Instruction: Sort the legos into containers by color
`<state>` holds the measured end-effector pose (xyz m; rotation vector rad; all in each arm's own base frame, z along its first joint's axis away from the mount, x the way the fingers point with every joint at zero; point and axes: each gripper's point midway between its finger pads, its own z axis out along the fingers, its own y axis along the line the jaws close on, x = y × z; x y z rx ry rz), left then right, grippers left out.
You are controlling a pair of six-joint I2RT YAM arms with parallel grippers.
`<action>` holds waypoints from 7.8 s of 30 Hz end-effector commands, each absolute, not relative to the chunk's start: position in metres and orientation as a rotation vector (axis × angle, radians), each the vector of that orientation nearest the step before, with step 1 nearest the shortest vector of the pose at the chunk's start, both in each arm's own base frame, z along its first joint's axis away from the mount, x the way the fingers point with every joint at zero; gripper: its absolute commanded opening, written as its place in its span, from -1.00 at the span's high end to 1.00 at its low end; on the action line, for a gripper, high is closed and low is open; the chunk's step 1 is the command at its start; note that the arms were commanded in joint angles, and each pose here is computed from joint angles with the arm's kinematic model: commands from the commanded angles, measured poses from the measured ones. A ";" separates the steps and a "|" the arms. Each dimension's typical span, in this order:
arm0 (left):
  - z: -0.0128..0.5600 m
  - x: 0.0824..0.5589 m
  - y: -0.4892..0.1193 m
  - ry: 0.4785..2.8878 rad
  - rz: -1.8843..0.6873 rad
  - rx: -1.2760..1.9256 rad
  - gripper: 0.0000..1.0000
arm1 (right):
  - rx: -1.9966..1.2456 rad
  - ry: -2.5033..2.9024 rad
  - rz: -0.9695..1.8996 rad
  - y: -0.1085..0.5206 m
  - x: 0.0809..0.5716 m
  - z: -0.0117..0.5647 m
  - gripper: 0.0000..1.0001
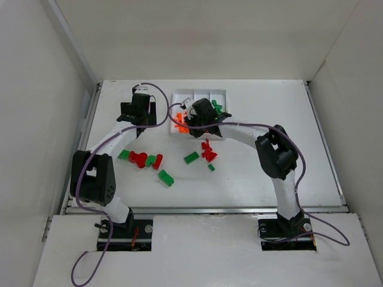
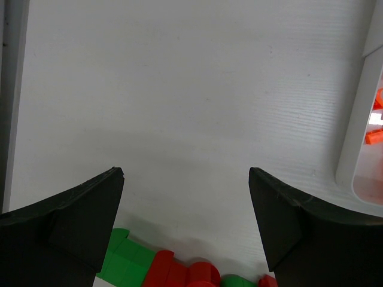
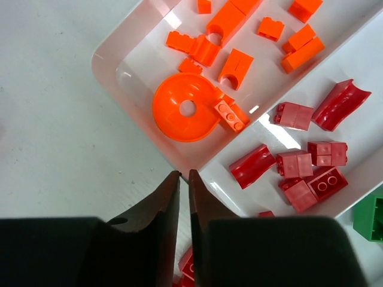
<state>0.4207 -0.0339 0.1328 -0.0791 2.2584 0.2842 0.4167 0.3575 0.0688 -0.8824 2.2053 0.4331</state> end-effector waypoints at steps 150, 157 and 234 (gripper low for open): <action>0.167 0.380 -0.048 2.186 0.218 0.056 -0.54 | -0.468 2.522 0.252 0.300 0.387 0.038 -0.39; 0.167 0.380 -0.047 2.184 0.228 0.051 -0.54 | -0.483 2.496 0.188 0.302 0.399 0.037 -0.25; 0.160 0.377 -0.044 2.187 0.263 0.057 -0.54 | -0.470 2.171 0.109 0.305 0.486 0.165 -0.53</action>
